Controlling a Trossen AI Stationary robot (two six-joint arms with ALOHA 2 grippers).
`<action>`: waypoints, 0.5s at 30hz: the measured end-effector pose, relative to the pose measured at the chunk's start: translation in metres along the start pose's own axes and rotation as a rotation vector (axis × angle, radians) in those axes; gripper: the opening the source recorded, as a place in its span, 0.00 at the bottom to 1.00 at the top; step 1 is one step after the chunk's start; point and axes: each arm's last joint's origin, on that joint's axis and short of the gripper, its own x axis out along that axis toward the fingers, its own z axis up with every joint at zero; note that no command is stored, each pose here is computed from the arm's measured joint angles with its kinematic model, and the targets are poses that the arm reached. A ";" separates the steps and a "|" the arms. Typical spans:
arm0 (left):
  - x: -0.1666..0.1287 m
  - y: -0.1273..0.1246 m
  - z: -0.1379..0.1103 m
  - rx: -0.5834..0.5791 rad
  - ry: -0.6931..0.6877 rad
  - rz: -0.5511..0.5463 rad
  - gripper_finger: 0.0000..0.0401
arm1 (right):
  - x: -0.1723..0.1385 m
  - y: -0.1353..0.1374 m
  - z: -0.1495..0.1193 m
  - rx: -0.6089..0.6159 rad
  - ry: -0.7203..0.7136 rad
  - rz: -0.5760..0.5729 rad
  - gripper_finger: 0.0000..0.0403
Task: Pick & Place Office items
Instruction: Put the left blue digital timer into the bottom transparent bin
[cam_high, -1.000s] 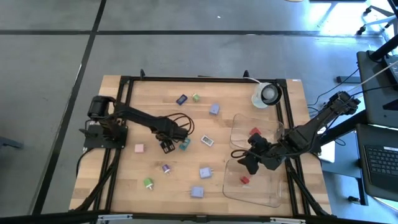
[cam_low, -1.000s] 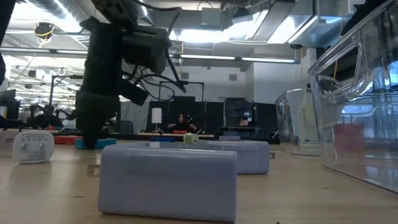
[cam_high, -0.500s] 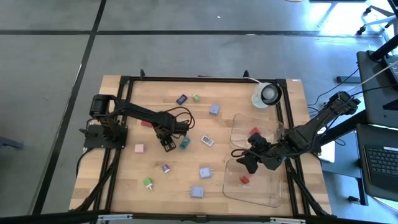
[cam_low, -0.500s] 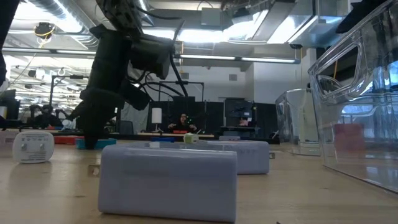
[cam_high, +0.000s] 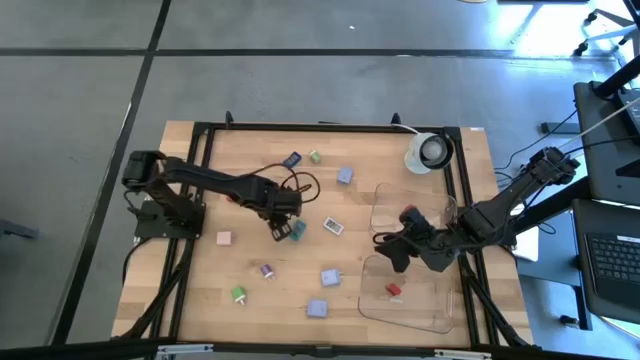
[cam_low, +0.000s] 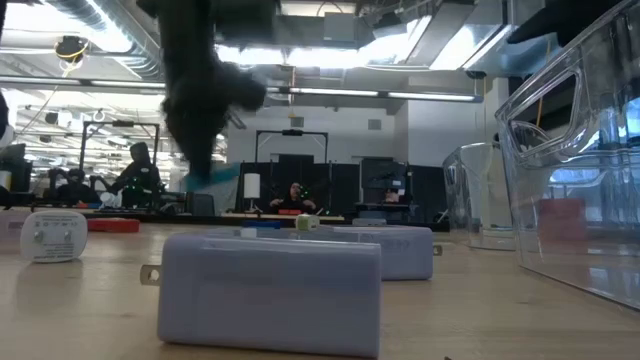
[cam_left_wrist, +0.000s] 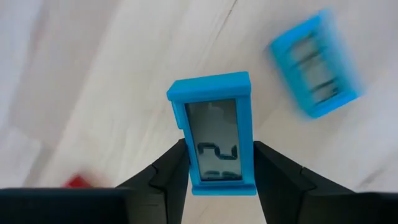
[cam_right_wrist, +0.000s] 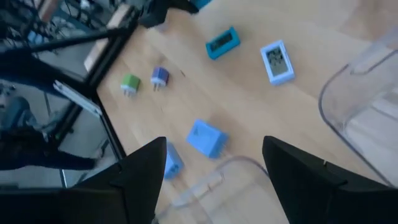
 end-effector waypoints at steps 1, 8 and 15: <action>-0.010 -0.003 0.003 -0.005 -0.074 -0.034 0.36 | 0.000 0.001 0.001 0.008 -0.022 0.004 0.67; -0.071 -0.013 0.017 0.011 -0.523 -0.262 0.37 | 0.002 0.004 0.013 0.064 -0.234 0.005 0.67; -0.109 -0.025 0.025 0.057 -0.847 -0.398 0.37 | 0.000 0.014 0.026 0.127 -0.484 0.042 0.67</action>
